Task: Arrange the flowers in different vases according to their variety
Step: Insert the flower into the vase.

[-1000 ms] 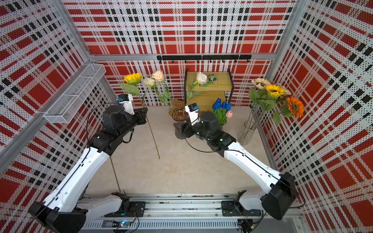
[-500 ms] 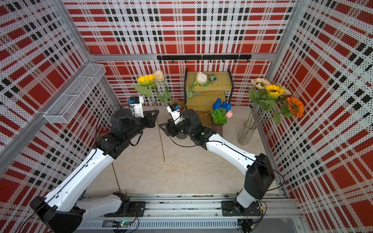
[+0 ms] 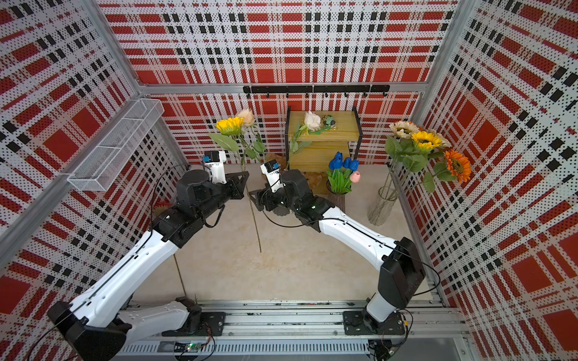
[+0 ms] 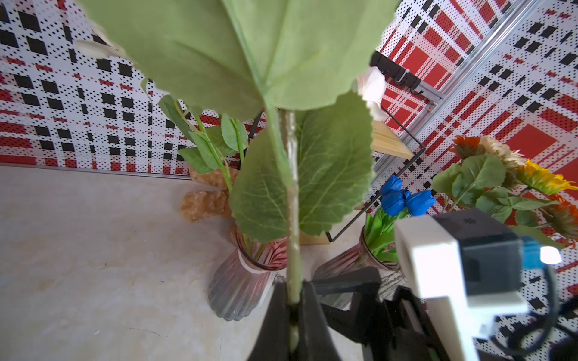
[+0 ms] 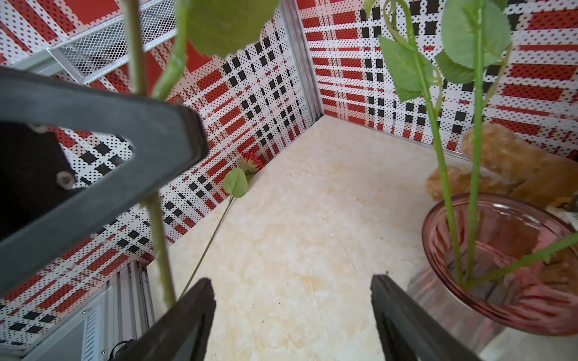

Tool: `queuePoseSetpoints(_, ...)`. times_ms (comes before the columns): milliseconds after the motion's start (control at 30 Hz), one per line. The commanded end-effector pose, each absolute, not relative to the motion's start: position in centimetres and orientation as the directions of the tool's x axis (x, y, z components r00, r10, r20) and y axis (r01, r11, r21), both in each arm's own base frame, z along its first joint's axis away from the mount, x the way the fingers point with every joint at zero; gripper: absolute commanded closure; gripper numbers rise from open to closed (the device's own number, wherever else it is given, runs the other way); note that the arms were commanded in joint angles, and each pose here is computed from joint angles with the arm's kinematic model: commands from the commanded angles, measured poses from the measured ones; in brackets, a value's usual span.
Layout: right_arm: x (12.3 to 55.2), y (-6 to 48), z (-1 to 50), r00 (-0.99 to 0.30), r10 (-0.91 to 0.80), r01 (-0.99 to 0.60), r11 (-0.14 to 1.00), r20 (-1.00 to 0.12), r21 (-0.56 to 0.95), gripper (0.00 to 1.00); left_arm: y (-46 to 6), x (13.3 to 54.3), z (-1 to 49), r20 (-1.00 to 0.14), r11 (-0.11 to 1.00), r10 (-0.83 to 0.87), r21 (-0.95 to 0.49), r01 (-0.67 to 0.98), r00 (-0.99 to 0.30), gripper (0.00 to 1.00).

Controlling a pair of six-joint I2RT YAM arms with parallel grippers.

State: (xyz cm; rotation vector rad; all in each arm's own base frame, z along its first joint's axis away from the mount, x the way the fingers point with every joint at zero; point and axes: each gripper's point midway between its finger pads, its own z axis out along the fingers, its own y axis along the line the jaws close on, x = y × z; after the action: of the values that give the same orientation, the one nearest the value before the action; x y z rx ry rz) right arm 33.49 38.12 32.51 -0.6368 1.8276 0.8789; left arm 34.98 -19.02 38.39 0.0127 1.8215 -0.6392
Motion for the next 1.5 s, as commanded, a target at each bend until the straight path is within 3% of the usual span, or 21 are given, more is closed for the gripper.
queuePoseSetpoints(0, 32.2, 36.4, 35.2, -0.337, -0.01, -0.74, 0.62, -0.941, 0.259, 0.14, -18.6, 35.4, 39.1, -0.904, 0.877, -0.282, -0.378, 0.296, -0.32, 1.0)
queuePoseSetpoints(267, 30.5, 37.1, 35.2, -0.36, -0.016, -0.788, 0.541, -0.933, 0.295, 0.13, -19.0, 35.6, 38.6, -0.904, 0.877, -0.272, -0.374, 0.301, -0.329, 1.0)
queuePoseSetpoints(567, 31.6, 40.2, 33.3, -0.389, -0.046, -0.816, 0.48, -0.92, 0.321, 0.22, -20.8, 34.9, 39.0, -0.9, 0.854, -0.283, -0.394, 0.339, -0.332, 1.0)
queuePoseSetpoints(700, 32.2, 41.0, 33.3, -0.387, -0.044, -0.818, 0.477, -0.921, 0.321, 0.37, -20.9, 34.6, 39.0, -0.899, 0.852, -0.283, -0.396, 0.344, -0.334, 1.0)
queuePoseSetpoints(800, 32.4, 41.1, 33.6, -0.384, -0.037, -0.82, 0.473, -0.923, 0.323, 0.67, -20.4, 34.7, 38.8, -0.9, 0.862, -0.286, -0.391, 0.322, -0.328, 1.0)
queuePoseSetpoints(833, 32.4, 41.1, 33.9, -0.384, -0.029, -0.818, 0.475, -0.923, 0.325, 0.79, -20.1, 34.8, 38.6, -0.899, 0.869, -0.287, -0.389, 0.305, -0.33, 0.83)
queuePoseSetpoints(900, 32.3, 40.7, 34.4, -0.378, -0.017, -0.813, 0.485, -0.926, 0.323, 1.0, -19.3, 35.1, 38.2, -0.898, 0.883, -0.286, -0.383, 0.273, -0.335, 0.62)
queuePoseSetpoints(1033, 32.5, 39.2, 35.4, -0.364, 0.003, -0.785, 0.537, -0.932, 0.308, 1.0, -16.9, 35.9, 37.6, -0.895, 0.909, -0.292, -0.37, 0.193, -0.338, 0.36)
queuePoseSetpoints(1233, 33.7, 34.8, 36.7, -0.325, 0.024, -0.708, 0.656, -0.946, 0.26, 1.0, -8.8, 37.0, 36.5, -0.88, 0.947, -0.314, -0.32, -0.044, -0.356, 0.26)
queuePoseSetpoints(1467, 34.7, 27.2, 40.3, -0.238, 0.063, -0.605, 0.771, -0.969, 0.198, 1.0, 2.2, 35.9, 26.1, -0.735, 0.905, -0.402, -0.23, -0.358, -0.546, 0.25)
